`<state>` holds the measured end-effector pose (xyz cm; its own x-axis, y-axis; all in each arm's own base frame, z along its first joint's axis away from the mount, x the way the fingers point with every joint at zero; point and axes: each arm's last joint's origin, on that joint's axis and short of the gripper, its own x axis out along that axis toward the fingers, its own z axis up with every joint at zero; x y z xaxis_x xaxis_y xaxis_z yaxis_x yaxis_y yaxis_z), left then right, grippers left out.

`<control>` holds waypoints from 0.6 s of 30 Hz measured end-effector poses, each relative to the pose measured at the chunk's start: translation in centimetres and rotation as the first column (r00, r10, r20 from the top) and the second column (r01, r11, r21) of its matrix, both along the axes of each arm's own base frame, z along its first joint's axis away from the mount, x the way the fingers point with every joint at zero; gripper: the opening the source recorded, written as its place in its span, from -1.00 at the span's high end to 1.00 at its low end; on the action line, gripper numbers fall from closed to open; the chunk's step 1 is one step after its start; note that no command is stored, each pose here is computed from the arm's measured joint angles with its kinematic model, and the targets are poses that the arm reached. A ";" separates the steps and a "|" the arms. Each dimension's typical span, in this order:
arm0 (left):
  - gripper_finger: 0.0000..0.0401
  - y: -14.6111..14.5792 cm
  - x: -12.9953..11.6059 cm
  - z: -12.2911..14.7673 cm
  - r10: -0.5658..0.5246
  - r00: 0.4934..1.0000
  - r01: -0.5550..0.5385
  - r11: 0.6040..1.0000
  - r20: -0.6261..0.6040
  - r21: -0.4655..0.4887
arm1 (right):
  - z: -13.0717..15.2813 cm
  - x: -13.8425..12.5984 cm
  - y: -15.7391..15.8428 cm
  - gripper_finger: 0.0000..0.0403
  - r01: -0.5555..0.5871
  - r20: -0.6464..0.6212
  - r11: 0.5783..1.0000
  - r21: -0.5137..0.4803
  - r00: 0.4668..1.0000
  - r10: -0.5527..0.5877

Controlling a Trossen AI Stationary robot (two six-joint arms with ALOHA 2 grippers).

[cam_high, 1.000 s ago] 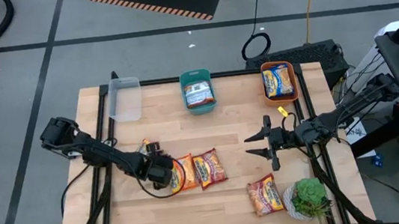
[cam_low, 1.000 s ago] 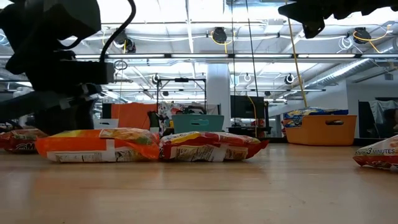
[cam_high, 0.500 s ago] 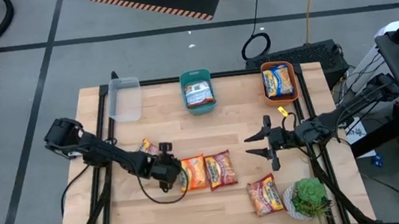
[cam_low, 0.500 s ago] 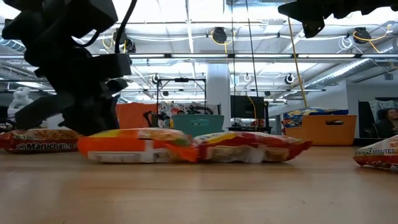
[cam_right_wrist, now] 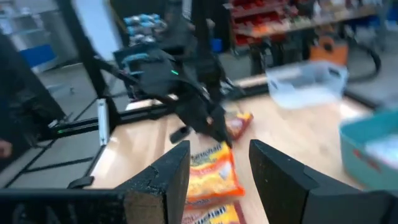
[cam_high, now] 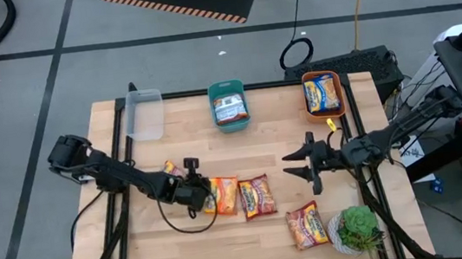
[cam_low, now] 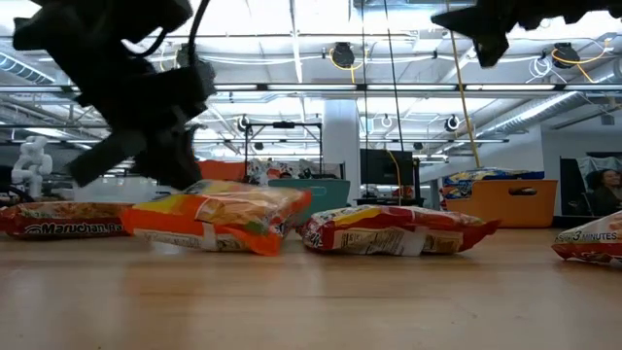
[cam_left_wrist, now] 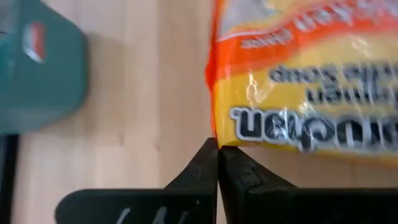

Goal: Sort Maruchan noodles
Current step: Put the orange noodle pack into the blue bin

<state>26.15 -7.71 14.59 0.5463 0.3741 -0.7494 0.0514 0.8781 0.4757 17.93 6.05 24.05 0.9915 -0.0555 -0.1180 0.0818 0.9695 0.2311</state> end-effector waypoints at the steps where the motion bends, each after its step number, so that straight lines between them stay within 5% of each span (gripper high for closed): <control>1: 0.99 0.1 0.0 0.3 0.002 1.000 -0.002 1.000 0.005 0.015 | -0.2 0.1 -0.1 0.21 0.011 -0.019 0.999 0.032 1.000 -0.010; 9: 0.99 0.1 0.1 2.7 -0.003 0.998 -0.004 0.994 0.069 0.105 | -2.2 1.8 -0.1 0.21 0.052 -0.149 0.992 0.112 0.988 -0.035; 18: 1.00 -0.2 -0.1 3.4 -0.030 0.995 0.017 0.989 0.090 0.148 | -4.9 7.5 0.6 0.17 0.113 -0.353 0.989 0.092 0.933 -0.074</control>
<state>26.09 -7.87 17.95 0.6201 0.4626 -0.6336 0.0215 0.7973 0.6031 25.42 6.62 19.12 0.8779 -0.1132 -0.4653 0.2652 0.9240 0.2755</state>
